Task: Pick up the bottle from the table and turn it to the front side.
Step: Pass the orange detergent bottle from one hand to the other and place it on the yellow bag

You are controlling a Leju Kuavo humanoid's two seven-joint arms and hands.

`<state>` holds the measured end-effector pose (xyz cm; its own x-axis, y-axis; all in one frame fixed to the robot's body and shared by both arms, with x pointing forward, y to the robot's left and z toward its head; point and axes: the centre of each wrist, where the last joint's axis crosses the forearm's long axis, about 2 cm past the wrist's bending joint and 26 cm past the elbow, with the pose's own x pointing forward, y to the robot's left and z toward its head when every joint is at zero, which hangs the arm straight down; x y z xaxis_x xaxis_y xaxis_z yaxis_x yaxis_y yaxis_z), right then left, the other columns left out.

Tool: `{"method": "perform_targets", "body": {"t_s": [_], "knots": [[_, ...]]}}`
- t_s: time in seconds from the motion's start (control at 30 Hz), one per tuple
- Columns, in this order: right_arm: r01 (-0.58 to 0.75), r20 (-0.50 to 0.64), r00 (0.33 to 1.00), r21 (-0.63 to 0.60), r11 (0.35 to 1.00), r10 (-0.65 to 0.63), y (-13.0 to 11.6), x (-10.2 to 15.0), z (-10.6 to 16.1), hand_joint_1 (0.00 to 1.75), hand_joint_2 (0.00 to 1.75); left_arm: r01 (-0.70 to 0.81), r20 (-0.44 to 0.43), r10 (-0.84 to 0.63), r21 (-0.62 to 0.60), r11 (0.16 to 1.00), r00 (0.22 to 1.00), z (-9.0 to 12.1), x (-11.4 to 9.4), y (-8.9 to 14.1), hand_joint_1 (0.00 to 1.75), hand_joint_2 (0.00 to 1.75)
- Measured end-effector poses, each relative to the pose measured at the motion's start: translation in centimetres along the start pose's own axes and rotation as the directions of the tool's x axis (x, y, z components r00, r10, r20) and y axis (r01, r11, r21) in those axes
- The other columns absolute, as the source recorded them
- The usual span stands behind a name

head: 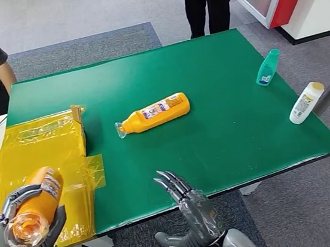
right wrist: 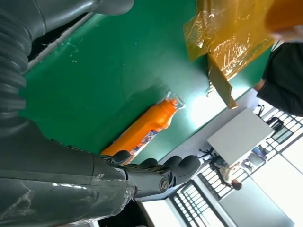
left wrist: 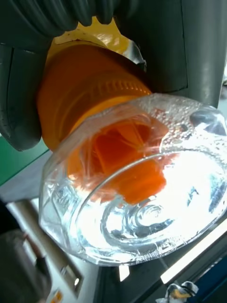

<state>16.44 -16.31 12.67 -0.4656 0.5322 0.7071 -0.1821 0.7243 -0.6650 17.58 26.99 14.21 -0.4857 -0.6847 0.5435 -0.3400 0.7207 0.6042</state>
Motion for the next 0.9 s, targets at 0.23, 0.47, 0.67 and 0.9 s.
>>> {"method": "perform_targets", "body": {"t_s": [0.23, 0.47, 0.67, 0.9], "knots": [[0.031, -0.041, 0.999, -0.044, 0.999, -0.033, -0.3, -0.1, 1.1, 0.0, 1.75, 0.463, -0.122, -0.482, -0.154, 0.873, 0.868, -0.7, -3.1, 2.7, 1.75, 1.75], [0.039, -0.044, 0.998, -0.054, 0.998, -0.042, -0.6, 0.0, 1.5, 0.0, 1.75, 0.518, -0.113, -0.544, -0.193, 0.833, 0.832, -0.9, -4.9, 3.7, 1.75, 1.75], [0.04, -0.044, 0.998, -0.055, 0.998, -0.043, -0.6, 0.0, 1.5, 0.0, 1.75, 0.528, -0.106, -0.555, -0.204, 0.824, 0.825, -0.9, -5.2, 3.8, 1.75, 1.75], [0.092, -0.03, 0.995, -0.05, 0.995, -0.093, -0.5, 0.0, 1.6, 0.0, 1.75, 0.522, -0.147, -0.583, -0.311, 0.794, 0.799, -0.8, -6.4, 3.3, 1.75, 1.75]]}}
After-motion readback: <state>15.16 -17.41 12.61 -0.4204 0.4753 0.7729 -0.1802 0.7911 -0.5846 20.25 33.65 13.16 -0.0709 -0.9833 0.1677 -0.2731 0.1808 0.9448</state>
